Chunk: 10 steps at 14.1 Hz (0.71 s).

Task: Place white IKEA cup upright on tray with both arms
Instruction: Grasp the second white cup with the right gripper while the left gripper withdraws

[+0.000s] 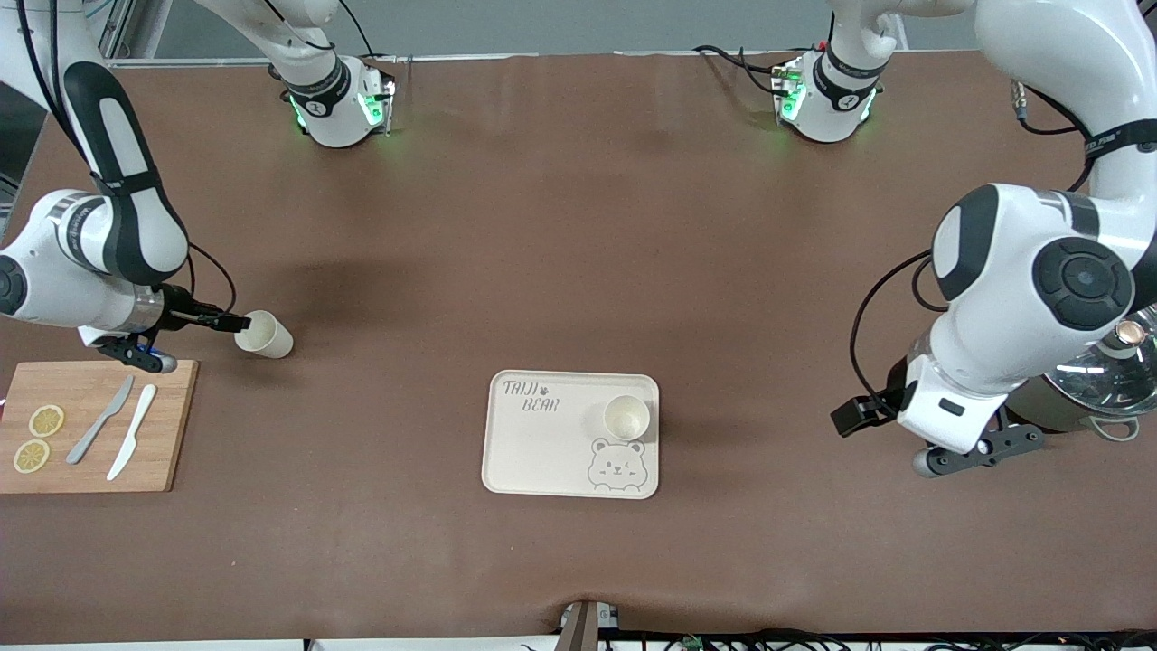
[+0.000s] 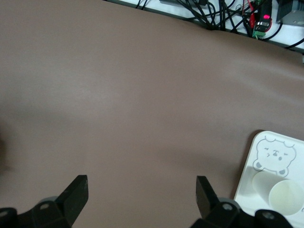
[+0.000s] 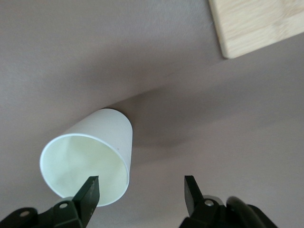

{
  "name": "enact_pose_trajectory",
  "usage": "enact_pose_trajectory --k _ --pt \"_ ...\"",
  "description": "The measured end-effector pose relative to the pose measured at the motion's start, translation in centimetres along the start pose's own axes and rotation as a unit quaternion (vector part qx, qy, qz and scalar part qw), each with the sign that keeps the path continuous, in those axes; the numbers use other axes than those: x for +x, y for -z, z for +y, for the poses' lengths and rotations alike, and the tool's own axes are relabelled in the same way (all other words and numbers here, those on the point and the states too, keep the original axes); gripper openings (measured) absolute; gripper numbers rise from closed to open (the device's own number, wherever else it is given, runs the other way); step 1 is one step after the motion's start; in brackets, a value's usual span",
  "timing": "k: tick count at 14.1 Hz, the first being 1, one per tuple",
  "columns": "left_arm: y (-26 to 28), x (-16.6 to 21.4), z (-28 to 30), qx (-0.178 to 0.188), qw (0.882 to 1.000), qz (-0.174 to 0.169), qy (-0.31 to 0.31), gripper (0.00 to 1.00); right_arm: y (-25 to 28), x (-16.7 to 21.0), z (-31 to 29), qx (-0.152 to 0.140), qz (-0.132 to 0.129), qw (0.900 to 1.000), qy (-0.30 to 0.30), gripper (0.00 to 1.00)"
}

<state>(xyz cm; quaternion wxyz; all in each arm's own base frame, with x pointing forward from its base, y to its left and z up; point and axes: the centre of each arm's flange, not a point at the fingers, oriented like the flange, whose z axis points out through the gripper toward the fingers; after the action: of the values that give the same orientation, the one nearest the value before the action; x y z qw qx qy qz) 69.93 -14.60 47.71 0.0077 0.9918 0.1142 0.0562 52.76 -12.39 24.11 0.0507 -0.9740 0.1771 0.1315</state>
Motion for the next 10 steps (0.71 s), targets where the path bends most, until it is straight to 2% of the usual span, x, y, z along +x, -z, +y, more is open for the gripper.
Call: enact_pose_trajectory --k 1,2,4,8,10 --pt "0.4 -0.1 -0.4 0.005 1.0 -0.004 0.0 1.0 -0.6 -0.2 0.0 0.001 0.0 1.0 -0.001 0.8" --pt "0.9 -0.2 -0.8 0.01 1.0 -0.006 0.0 1.0 -0.8 -0.3 0.0 0.001 0.001 1.0 -0.001 0.71" --pt "2.0 -0.5 -1.4 0.024 1.0 -0.008 0.0 1.0 -1.0 -0.3 0.0 0.005 0.003 1.0 -0.004 0.46" --pt "3.6 -1.1 -1.8 0.029 1.0 -0.012 0.0 1.0 -0.9 -0.3 -0.7 0.013 0.004 1.0 -0.006 0.06" --pt "4.3 -1.3 -1.8 0.029 1.0 -0.01 0.0 1.0 0.0 0.0 -1.1 0.017 0.003 1.0 -0.013 0.02"
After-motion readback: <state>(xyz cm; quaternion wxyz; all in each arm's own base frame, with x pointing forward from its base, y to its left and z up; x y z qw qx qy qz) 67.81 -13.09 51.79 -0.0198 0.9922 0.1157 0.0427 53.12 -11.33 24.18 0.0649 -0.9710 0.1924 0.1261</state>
